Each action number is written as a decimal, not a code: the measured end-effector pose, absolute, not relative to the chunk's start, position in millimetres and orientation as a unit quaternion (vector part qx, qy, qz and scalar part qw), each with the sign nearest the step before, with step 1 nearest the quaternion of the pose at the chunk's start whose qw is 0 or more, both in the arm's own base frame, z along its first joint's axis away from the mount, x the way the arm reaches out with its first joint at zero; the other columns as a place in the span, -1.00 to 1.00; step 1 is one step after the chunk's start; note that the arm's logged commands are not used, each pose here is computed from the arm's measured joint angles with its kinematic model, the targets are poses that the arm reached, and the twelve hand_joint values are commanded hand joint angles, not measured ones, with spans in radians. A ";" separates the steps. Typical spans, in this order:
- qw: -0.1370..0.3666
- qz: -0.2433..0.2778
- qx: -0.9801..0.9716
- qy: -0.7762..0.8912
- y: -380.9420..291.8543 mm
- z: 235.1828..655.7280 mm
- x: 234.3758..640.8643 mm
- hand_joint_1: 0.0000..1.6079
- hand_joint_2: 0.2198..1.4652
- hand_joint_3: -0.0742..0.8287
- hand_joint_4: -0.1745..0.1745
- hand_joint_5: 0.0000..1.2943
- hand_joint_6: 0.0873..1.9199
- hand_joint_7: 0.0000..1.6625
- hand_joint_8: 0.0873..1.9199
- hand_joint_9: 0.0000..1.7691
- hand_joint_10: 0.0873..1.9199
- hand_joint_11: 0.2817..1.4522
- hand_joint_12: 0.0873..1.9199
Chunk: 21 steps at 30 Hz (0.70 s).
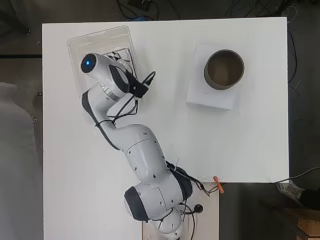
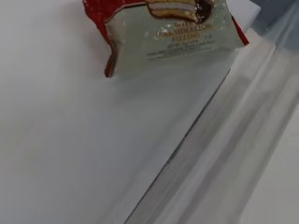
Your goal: Teleoperate dual arm-hand system to remove items from a box
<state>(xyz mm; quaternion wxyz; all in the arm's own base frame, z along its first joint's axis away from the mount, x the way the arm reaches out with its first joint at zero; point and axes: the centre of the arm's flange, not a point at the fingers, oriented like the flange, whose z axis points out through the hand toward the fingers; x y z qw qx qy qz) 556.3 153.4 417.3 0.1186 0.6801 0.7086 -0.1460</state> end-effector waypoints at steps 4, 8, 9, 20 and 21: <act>0.125 -0.169 0.687 0.696 152.1 408.3 566.4 -0.72 0.12 -0.84 -0.41 -0.49 -1.00 -0.43 -1.00 -0.43 -1.00 -0.66 -1.00; 0.129 -0.191 0.687 0.689 154.7 394.4 573.5 -0.72 0.11 -0.85 -0.42 -0.56 -1.00 -0.48 -1.00 -0.47 -1.00 -0.68 -1.00; 0.130 -0.196 0.687 0.687 155.3 391.2 575.5 -0.70 0.11 -0.85 -0.41 -0.57 -1.00 -0.48 -1.00 -0.47 -1.00 -0.69 -1.00; 0.078 -0.221 0.729 0.643 155.0 392.5 579.1 0.37 0.47 -0.79 0.13 0.44 0.12 0.07 -0.55 0.17 -0.99 -0.27 -0.71; 0.076 -0.214 0.729 0.646 151.8 398.6 575.5 0.32 0.50 -0.80 0.36 0.40 0.15 0.04 -0.59 0.19 -1.00 -0.24 -0.76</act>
